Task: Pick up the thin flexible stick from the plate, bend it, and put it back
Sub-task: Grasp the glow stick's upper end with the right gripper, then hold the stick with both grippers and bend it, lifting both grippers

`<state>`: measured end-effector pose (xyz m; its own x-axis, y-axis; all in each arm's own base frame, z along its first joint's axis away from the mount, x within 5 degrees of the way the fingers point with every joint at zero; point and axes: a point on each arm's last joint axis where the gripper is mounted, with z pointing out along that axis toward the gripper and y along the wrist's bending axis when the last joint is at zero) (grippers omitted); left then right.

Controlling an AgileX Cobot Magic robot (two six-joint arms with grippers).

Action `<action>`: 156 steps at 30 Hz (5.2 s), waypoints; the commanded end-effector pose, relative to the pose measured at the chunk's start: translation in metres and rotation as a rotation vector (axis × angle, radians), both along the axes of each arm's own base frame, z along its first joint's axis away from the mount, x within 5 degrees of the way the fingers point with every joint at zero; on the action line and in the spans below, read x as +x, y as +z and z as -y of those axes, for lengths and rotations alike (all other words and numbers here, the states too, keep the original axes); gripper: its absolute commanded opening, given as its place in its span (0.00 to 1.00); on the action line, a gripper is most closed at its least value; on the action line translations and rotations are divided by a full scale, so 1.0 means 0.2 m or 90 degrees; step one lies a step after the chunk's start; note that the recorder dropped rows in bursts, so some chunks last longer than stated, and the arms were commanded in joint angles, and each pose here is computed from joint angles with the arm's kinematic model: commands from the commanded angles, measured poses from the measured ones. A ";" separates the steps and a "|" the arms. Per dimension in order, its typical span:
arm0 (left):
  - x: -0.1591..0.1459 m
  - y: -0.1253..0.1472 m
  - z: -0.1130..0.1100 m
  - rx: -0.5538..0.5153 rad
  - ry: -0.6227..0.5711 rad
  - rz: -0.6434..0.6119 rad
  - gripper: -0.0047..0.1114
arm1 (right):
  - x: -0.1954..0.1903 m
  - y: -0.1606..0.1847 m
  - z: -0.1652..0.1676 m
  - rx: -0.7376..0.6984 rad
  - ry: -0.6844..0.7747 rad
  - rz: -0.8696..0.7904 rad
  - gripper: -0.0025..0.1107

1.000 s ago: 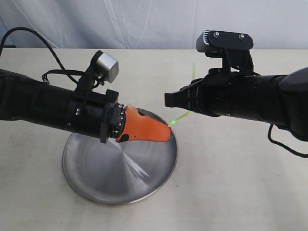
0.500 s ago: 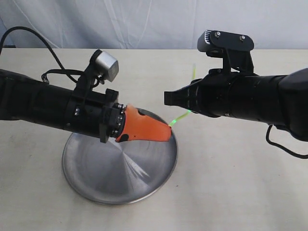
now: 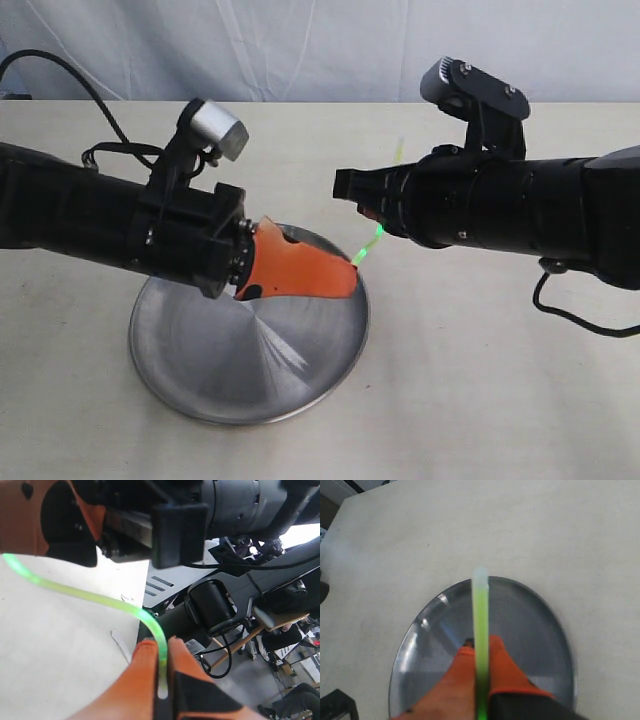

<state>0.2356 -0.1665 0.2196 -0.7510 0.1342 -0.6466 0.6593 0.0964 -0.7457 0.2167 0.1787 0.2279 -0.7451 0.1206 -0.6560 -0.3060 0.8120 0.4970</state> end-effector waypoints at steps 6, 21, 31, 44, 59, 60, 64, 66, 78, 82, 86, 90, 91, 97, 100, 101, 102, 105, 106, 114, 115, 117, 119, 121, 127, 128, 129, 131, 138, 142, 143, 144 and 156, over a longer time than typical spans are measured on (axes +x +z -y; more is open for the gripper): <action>0.07 0.08 -0.05 -0.026 0.083 0.046 0.04 | -0.05 0.00 -0.05 0.098 0.013 -0.085 0.01; 0.07 0.08 -0.06 -0.025 0.086 0.061 0.04 | 0.00 0.07 -0.06 0.197 -0.096 -0.155 0.01; 0.08 0.08 -0.07 -0.014 0.094 0.079 0.04 | 0.01 0.07 -0.05 0.233 -0.163 -0.191 0.01; 0.15 0.01 -0.09 0.094 0.175 0.135 0.04 | 0.01 0.07 -0.05 0.303 -0.232 -0.262 0.01; 0.25 0.11 -0.09 0.114 0.213 0.212 0.04 | 0.03 0.13 -0.08 0.313 -0.190 -0.241 0.01; 0.25 0.10 -0.09 0.115 0.213 0.212 0.04 | 0.03 0.13 -0.08 0.312 -0.188 -0.240 0.01; 0.26 0.10 -0.09 0.120 0.217 0.212 0.04 | 0.03 0.13 -0.08 0.308 -0.187 -0.235 0.01; 0.26 0.10 -0.09 0.120 0.218 0.212 0.04 | 0.03 0.13 -0.08 0.303 -0.182 -0.230 0.01; 0.27 0.15 -0.09 0.112 0.222 0.231 0.04 | 0.03 0.13 -0.08 0.281 -0.162 -0.207 0.01; 0.28 0.16 -0.09 0.119 0.232 0.233 0.04 | 0.03 0.13 -0.08 0.275 -0.156 -0.200 0.01; 0.28 0.15 -0.10 0.125 0.238 0.233 0.04 | 0.03 0.13 -0.08 0.270 -0.154 -0.194 0.01; 0.28 0.16 -0.10 0.123 0.238 0.235 0.04 | 0.03 0.12 -0.08 0.260 -0.150 -0.189 0.01; 0.28 0.16 -0.10 0.122 0.238 0.237 0.04 | 0.03 0.12 -0.08 0.260 -0.151 -0.189 0.01; 0.28 0.20 -0.10 0.116 0.241 0.251 0.04 | 0.04 0.08 -0.10 0.250 -0.143 -0.205 0.01; 0.28 0.21 -0.10 0.119 0.246 0.254 0.04 | 0.05 0.06 -0.10 0.244 -0.144 -0.212 0.01; 0.28 0.21 -0.10 0.121 0.248 0.255 0.04 | 0.05 0.06 -0.10 0.243 -0.144 -0.213 0.01; 0.28 0.21 -0.10 0.121 0.248 0.255 0.04 | 0.05 0.05 -0.10 0.242 -0.146 -0.213 0.01; 0.28 0.21 -0.10 0.121 0.248 0.255 0.04 | 0.05 0.05 -0.10 0.240 -0.152 -0.210 0.01; 0.28 0.21 -0.10 0.121 0.248 0.255 0.04 | 0.05 0.05 -0.10 0.238 -0.156 -0.208 0.01; 0.28 0.21 -0.10 0.121 0.249 0.252 0.04 | 0.06 0.05 -0.09 0.232 -0.163 -0.201 0.01; 0.28 0.21 -0.10 0.121 0.249 0.252 0.04 | 0.06 0.05 -0.09 0.231 -0.162 -0.199 0.01; 0.28 0.21 -0.10 0.119 0.252 0.243 0.04 | 0.06 0.05 -0.09 0.228 -0.163 -0.197 0.01; 0.28 0.21 -0.10 0.117 0.252 0.237 0.04 | 0.06 0.05 -0.09 0.222 -0.161 -0.191 0.01; 0.28 0.21 -0.10 0.111 0.248 0.231 0.04 | 0.06 0.05 -0.09 0.216 -0.159 -0.184 0.01; 0.28 0.21 -0.09 0.099 0.247 0.209 0.04 | 0.06 0.05 -0.09 0.207 -0.154 -0.175 0.01; 0.27 0.21 -0.09 0.097 0.247 0.204 0.04 | 0.07 0.05 -0.08 0.204 -0.155 -0.173 0.01; 0.27 0.22 -0.09 0.091 0.240 0.204 0.04 | 0.07 0.05 -0.08 0.200 -0.155 -0.168 0.01; 0.26 0.23 -0.08 0.075 0.224 0.203 0.04 | 0.07 0.05 -0.08 0.192 -0.159 -0.160 0.01; 0.25 0.23 -0.08 0.062 0.214 0.191 0.04 | 0.08 0.04 -0.07 0.184 -0.172 -0.152 0.01; 0.24 0.24 -0.07 0.045 0.198 0.186 0.04 | 0.08 0.04 -0.06 0.179 -0.183 -0.147 0.01; 0.23 0.25 -0.07 0.039 0.191 0.185 0.04 | 0.09 0.04 -0.06 0.177 -0.186 -0.146 0.01; 0.23 0.25 -0.07 0.034 0.187 0.185 0.04 | 0.09 0.04 -0.06 0.176 -0.189 -0.144 0.01; 0.21 0.26 -0.06 0.009 0.165 0.150 0.04 | 0.12 0.08 -0.05 0.171 -0.206 -0.114 0.01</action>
